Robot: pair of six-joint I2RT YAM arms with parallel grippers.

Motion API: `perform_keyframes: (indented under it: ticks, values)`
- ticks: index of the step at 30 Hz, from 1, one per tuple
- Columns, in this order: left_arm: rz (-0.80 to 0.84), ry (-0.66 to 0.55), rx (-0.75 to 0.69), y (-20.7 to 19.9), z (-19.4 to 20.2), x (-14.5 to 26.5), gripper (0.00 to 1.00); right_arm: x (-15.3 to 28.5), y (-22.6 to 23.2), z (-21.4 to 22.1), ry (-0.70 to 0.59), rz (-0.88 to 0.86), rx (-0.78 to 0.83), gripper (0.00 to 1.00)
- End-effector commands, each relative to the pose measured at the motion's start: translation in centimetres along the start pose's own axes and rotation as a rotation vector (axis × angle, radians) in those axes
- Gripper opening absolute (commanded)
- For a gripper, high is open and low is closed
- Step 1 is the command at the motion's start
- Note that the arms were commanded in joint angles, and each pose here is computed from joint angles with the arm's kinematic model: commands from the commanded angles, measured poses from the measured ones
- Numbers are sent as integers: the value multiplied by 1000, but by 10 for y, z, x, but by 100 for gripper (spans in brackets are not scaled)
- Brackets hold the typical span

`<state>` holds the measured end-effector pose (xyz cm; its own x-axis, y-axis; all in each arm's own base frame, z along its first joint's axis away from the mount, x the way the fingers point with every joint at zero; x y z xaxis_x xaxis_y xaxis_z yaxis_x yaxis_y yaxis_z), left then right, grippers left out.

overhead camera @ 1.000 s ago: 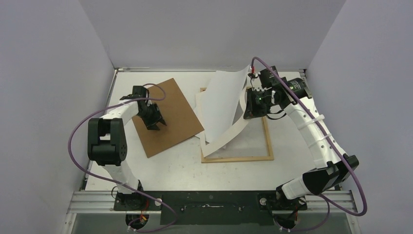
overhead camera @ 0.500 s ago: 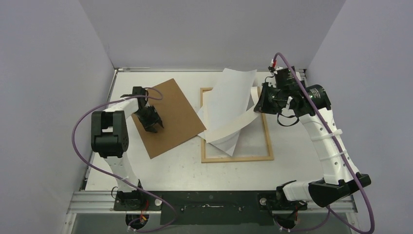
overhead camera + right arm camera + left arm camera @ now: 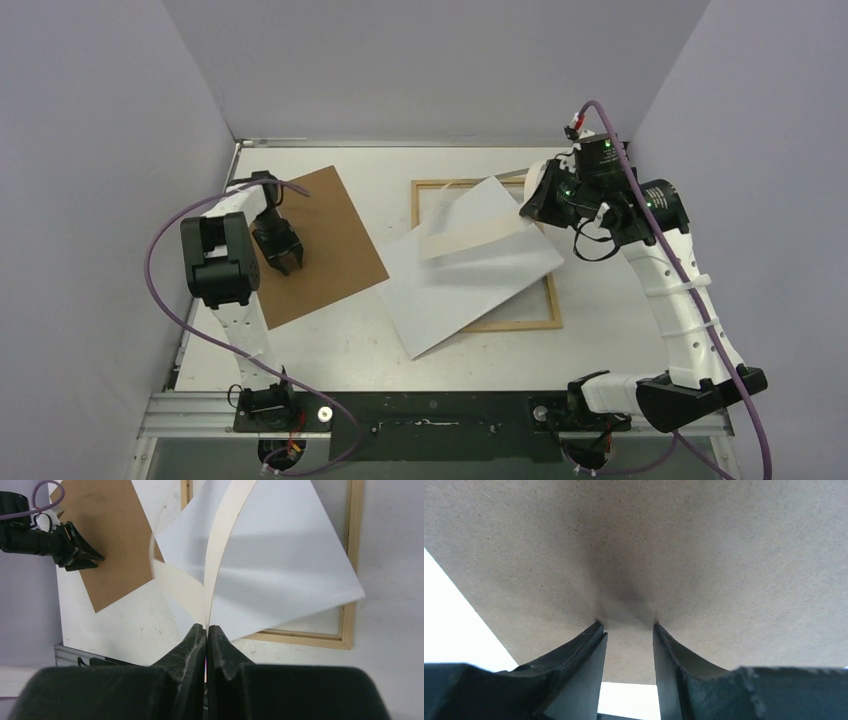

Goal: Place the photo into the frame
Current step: Pick up the photo frame item at the center of the board, then turn over the photo at the center of the board.

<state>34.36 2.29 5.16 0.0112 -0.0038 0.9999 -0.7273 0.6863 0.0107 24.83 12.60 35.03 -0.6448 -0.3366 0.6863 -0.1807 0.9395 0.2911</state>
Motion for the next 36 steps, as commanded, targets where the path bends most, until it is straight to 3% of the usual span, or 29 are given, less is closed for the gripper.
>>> perform_keyframes:
  ticks: [1,5,10,13,15,17,22,27,36]
  values:
    - [-126,-117,-89,20,-31,-15,38,13,5,-15,-105,-31,-23,0]
    - [147,-202,-246,-33,-10,34,45,10,6,-16,-111,-38,-44,0]
    - [388,-332,-563,-90,62,95,54,-4,-6,-18,-143,39,-86,0]
    - [523,-370,-653,-104,108,114,64,-12,-23,-28,-204,150,-121,0]
    - [558,-360,-624,-100,132,117,72,-13,-33,-37,-257,217,-153,0]
    - [567,-300,-507,-88,149,120,79,-13,-38,-49,-313,239,-184,0]
    - [532,-31,-252,-51,198,93,81,-20,-34,-69,-379,209,-239,0]
    - [679,69,-204,-44,234,79,89,-26,-33,-75,-381,190,-258,0]
    - [719,151,-149,-34,272,48,92,-34,-29,-78,-367,133,-276,0]
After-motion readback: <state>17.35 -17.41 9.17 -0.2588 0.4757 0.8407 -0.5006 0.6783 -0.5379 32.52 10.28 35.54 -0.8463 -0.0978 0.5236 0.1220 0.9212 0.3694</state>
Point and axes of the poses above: each gripper's point midway between its finger pads, its own x axis back along the fingers, its own y axis along the line the jaws close on, z = x × y, the point moved 4 cm from there along x, back along the fingers, and after that the axes turned 12 degrees about x, right-handed, at the moved point
